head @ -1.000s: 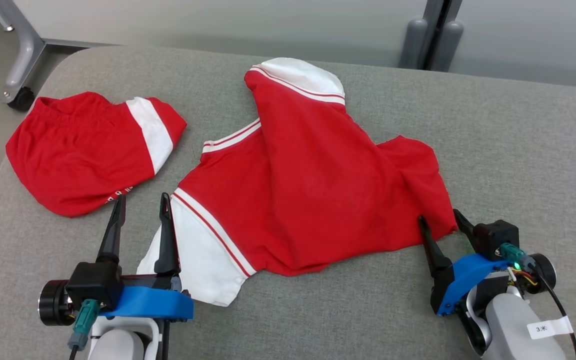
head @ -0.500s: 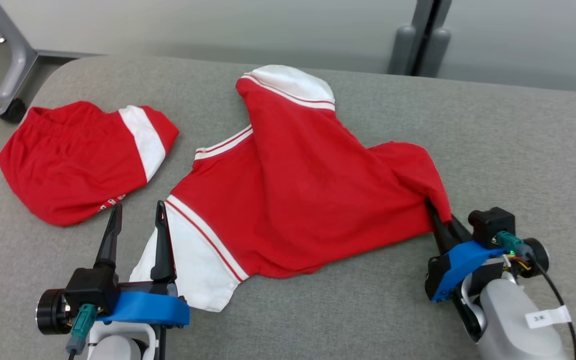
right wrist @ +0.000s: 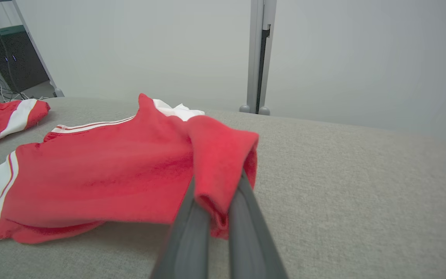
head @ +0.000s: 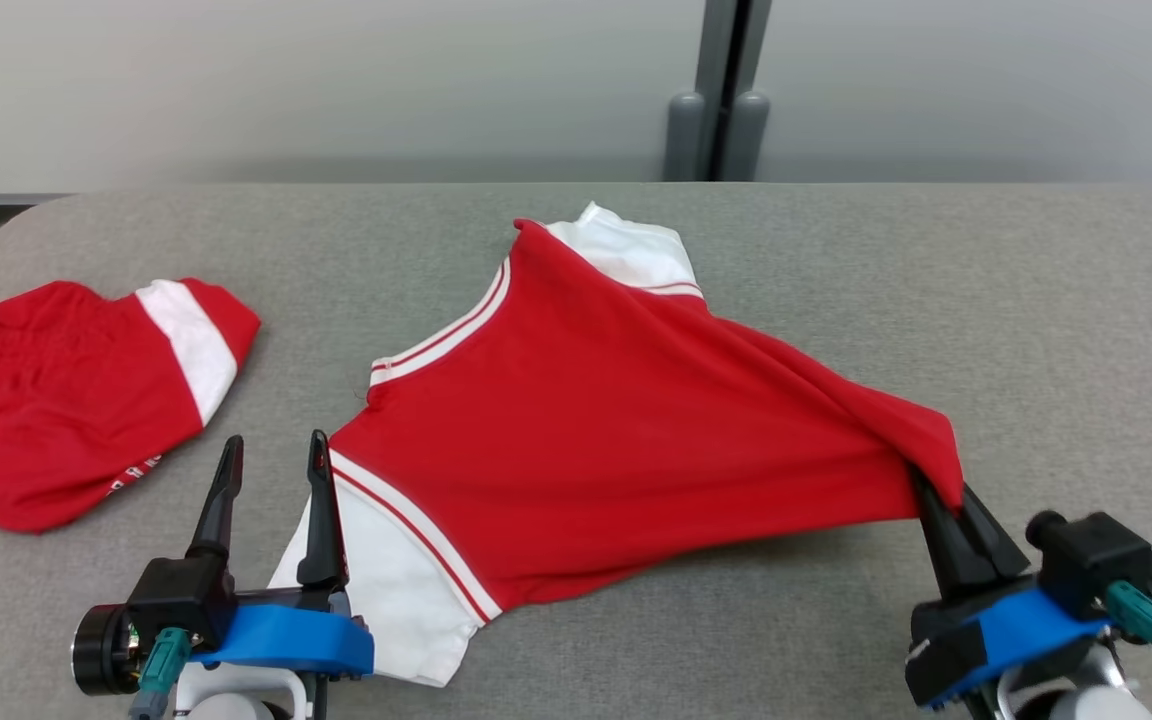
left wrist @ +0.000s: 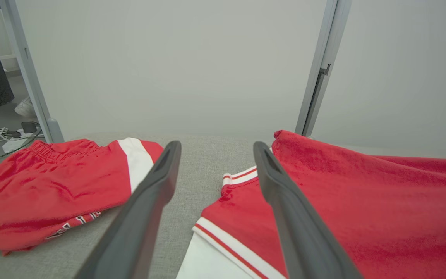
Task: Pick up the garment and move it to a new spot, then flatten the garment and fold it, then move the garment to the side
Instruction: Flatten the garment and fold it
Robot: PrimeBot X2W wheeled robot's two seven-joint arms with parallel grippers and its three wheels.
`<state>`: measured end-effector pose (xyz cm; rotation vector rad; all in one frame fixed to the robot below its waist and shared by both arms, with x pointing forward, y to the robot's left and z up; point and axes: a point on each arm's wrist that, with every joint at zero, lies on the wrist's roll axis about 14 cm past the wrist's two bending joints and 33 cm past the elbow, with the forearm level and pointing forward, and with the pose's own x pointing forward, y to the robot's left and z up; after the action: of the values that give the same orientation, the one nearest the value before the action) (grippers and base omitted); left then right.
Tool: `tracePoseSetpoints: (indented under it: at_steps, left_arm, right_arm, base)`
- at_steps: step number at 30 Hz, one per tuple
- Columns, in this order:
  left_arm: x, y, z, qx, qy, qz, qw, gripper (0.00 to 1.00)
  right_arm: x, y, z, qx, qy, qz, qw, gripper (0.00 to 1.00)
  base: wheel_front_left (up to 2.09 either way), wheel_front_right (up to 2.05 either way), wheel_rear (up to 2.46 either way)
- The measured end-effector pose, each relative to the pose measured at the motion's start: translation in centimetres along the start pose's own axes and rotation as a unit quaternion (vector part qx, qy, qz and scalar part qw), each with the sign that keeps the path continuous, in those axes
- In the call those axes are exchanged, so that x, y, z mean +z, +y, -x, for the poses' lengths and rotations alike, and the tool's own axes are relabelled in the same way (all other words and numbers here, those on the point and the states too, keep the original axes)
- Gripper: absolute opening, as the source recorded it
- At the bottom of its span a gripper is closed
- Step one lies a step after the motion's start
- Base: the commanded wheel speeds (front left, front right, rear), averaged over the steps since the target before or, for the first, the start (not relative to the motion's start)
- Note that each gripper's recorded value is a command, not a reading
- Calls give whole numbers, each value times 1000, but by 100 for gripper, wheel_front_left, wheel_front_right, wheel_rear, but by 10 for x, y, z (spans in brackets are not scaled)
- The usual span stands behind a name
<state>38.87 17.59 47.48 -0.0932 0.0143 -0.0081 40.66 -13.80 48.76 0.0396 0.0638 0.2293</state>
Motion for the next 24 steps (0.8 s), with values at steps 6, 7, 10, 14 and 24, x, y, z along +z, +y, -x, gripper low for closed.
tracePoseSetpoints:
  at_steps: [6, 7, 10, 14, 24]
  left_arm:
    - [-1, -10, -6, -15, 0, 0, 1000, 100]
    - [-1, -12, -6, -18, 0, 0, 1000, 100]
    - [0, -16, -8, -24, -2, 0, 1000, 100]
    - [0, -18, -9, -27, -1, 0, 1000, 100]
    - [-2, -15, -10, -25, 2, -2, 1000, 100]
  right_arm:
    - [23, 1, 37, -13, 8, -9, 1000, 0]
    - [23, 0, 41, -16, 13, -10, 1000, 0]
    - [12, -2, 53, -25, 45, -15, 999, 50]
    - [6, -7, 58, -34, 57, -18, 998, 100]
    - [37, -29, 44, -55, 5, 7, 998, 100]
  base:
    - [0, 0, 0]
    - [0, 0, 0]
    - [0, 0, 0]
    - [0, 0, 0]
    - [0, 0, 0]
